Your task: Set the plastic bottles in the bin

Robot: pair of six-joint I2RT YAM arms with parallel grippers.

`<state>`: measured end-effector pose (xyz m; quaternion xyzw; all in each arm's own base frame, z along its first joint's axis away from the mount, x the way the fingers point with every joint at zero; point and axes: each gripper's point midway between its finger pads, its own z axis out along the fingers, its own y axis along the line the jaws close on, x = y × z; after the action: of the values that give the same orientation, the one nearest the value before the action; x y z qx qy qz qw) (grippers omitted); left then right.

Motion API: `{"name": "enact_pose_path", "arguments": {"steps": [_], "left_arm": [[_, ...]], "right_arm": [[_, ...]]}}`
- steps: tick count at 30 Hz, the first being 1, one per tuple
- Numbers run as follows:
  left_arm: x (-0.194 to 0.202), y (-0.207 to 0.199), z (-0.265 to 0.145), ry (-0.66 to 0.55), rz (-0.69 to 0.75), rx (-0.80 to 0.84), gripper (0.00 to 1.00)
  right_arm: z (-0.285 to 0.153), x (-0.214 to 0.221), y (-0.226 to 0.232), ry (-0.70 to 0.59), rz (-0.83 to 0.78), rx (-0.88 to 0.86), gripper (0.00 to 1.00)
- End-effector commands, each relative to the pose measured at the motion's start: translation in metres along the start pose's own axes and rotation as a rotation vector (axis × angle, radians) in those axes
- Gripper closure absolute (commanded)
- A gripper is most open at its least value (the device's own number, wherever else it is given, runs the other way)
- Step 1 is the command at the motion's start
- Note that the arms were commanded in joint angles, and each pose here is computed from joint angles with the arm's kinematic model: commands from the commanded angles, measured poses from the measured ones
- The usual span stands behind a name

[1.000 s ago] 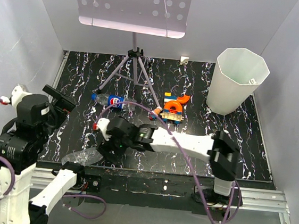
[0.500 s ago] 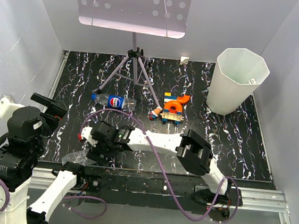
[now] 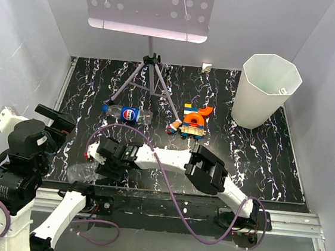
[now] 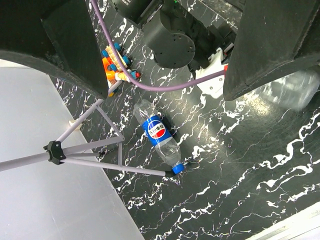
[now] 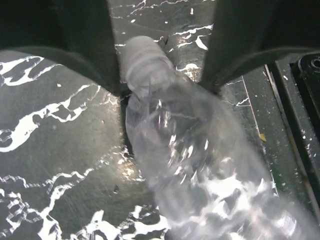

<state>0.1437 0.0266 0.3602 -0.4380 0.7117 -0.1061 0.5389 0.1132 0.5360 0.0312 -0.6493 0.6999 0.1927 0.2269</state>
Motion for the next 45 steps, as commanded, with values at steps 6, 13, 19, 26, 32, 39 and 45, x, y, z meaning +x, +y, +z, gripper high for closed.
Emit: {"name": "enact_pose_path", "arguments": {"steps": [6,13,19,26,32,39,45], "left_arm": [[0.026,0.035,-0.001,0.108,0.118,-0.130,0.01],[0.028,0.029,0.007,0.113,0.135,-0.115,0.00],[0.023,0.016,0.013,0.118,0.160,-0.117,0.01],[0.013,0.014,0.005,0.096,0.150,-0.112,0.00],[0.048,0.009,0.019,0.234,0.140,-0.102,0.01],[0.100,0.006,0.044,0.456,0.216,-0.121,0.01],[0.122,0.012,0.053,0.552,0.270,-0.143,0.01]], "right_arm": [[-0.030,-0.002,-0.024,-0.021,0.042,0.142,0.99],[-0.072,-0.006,-0.029,-0.089,0.126,0.197,0.99],[-0.146,-0.014,-0.041,-0.221,0.223,0.300,0.99],[-0.231,0.021,-0.053,-0.278,0.326,0.419,0.99],[-0.296,0.044,-0.058,-0.424,0.418,0.480,0.99],[-0.376,0.083,-0.084,-0.553,0.618,0.608,0.99],[-0.458,0.101,-0.129,-0.707,0.753,0.738,0.99]]}}
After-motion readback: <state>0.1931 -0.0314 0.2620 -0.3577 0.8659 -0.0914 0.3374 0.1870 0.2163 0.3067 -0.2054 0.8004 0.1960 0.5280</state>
